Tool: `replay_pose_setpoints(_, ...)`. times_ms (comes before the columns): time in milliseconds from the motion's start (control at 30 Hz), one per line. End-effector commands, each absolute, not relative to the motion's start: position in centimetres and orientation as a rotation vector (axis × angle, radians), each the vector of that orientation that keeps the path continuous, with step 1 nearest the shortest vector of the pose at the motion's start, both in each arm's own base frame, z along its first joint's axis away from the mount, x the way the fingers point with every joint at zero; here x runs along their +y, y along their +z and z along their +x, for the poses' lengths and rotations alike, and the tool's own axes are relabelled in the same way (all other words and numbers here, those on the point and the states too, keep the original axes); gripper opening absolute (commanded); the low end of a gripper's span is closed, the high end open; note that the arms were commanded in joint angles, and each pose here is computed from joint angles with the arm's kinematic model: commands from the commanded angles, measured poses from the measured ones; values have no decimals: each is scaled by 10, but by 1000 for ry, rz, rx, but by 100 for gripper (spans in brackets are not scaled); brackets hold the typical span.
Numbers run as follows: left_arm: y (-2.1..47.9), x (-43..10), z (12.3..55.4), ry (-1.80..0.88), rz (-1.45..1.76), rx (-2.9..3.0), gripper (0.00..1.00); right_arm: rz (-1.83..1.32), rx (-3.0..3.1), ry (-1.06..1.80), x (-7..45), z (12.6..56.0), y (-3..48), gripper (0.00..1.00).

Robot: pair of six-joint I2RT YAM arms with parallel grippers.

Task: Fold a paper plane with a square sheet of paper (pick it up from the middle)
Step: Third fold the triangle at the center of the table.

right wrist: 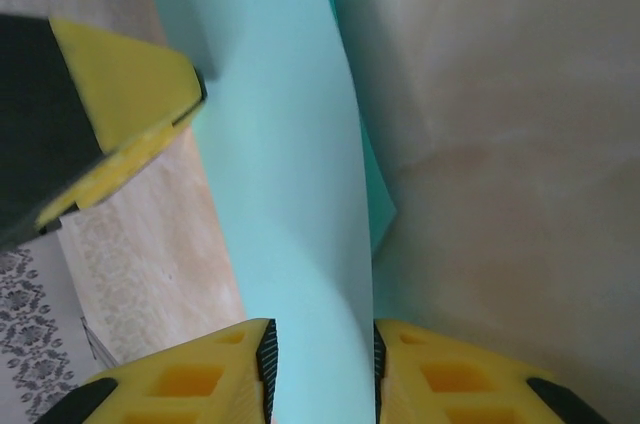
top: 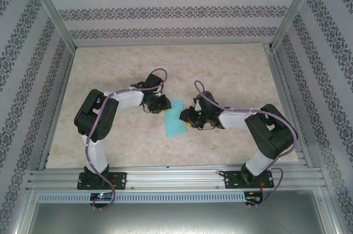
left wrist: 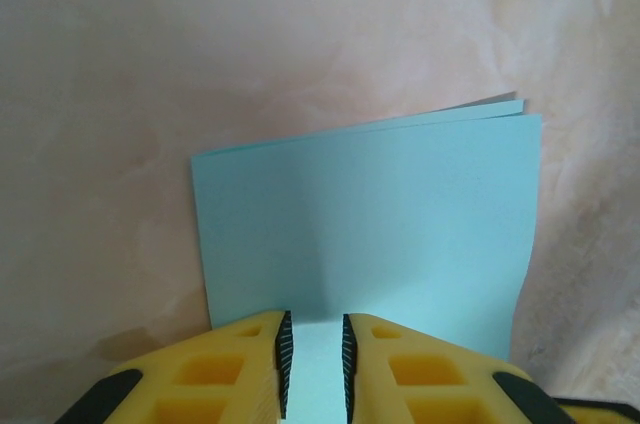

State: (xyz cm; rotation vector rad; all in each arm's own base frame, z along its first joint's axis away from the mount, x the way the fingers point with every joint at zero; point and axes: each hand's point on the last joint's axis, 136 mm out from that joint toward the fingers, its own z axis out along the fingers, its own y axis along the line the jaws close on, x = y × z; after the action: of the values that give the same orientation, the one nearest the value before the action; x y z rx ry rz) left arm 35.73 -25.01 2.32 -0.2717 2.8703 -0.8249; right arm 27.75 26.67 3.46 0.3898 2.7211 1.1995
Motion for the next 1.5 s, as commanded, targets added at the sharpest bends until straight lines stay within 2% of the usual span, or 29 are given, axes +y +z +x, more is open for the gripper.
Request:
replay_pose_setpoints(0,21,-250,349,-844,-202,2893,26,333,2692,1290,276,291,42,32)
replay_pose_setpoints(67,27,-254,349,-870,-160,2880,27,326,2692,1303,278,297,41,31)
replay_pose_setpoints(200,45,-255,350,-885,-93,2842,31,330,2702,1324,278,302,38,21)
replay_pose_setpoints(367,79,-251,341,-868,-14,2764,43,373,2706,1322,273,302,35,11)
replay_pose_setpoints(567,104,-263,289,-716,257,2700,53,436,2674,1362,274,303,39,11)
replay_pose_setpoints(867,84,-299,208,-255,771,2552,61,450,2688,1383,274,300,40,11)
replay_pose_setpoints(1167,62,-311,210,89,890,2458,62,450,2688,1390,274,299,40,12)
replay_pose_setpoints(1467,61,-314,225,158,856,2404,59,454,2702,1385,271,294,37,13)
